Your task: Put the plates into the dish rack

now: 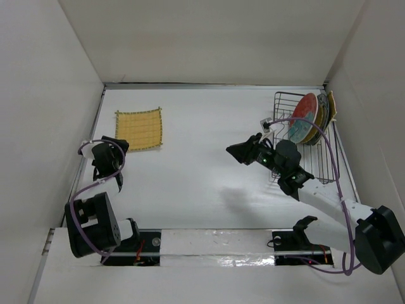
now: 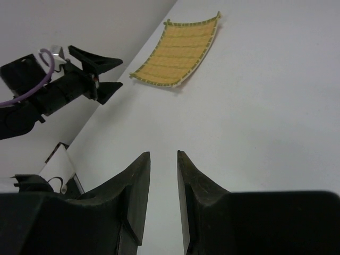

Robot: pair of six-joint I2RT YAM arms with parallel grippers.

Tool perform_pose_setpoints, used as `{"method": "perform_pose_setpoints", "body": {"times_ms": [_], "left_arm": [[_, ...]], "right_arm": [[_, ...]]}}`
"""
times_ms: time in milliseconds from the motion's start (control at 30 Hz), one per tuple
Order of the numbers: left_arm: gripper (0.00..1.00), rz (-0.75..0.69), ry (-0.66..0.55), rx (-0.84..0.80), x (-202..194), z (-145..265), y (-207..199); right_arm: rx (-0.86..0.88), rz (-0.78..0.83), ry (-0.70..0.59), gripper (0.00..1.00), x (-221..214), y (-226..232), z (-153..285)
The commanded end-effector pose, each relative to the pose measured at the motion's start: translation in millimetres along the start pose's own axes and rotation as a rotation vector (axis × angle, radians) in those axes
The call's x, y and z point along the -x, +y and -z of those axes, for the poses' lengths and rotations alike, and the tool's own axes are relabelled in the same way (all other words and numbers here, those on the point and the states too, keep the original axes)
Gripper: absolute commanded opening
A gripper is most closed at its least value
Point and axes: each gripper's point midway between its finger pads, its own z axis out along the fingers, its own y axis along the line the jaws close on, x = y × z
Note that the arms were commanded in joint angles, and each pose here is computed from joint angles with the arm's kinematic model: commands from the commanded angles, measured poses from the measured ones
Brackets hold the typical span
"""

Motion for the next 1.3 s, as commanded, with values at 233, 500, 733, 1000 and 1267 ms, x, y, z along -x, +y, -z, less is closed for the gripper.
{"method": "perform_pose_setpoints", "body": {"times_ms": [233, 500, 733, 1000, 1267], "left_arm": [[0.65, -0.009, 0.107, 0.045, -6.3, -37.7, 20.3], [0.63, -0.01, 0.12, 0.066, -6.4, -67.2, 21.5], [0.53, 0.006, 0.148, 0.095, -3.1, -86.8, 15.6], [0.14, 0.007, 0.137, 0.116, 2.2, -96.3, 15.0], [0.0, 0.016, 0.079, 0.065, 3.2, -81.3, 16.7]], "right_arm": [[0.14, -0.001, -0.031, 0.33, 16.9, 24.3, 4.8], [0.128, -0.004, -0.024, 0.34, 15.1, 19.1, 4.2], [0.104, 0.001, -0.03, 0.34, 18.0, 11.6, 4.9], [0.09, 0.003, -0.043, 0.34, 22.5, 7.5, 7.9], [0.09, 0.001, -0.042, 0.34, 21.4, 6.2, 6.6]]}}
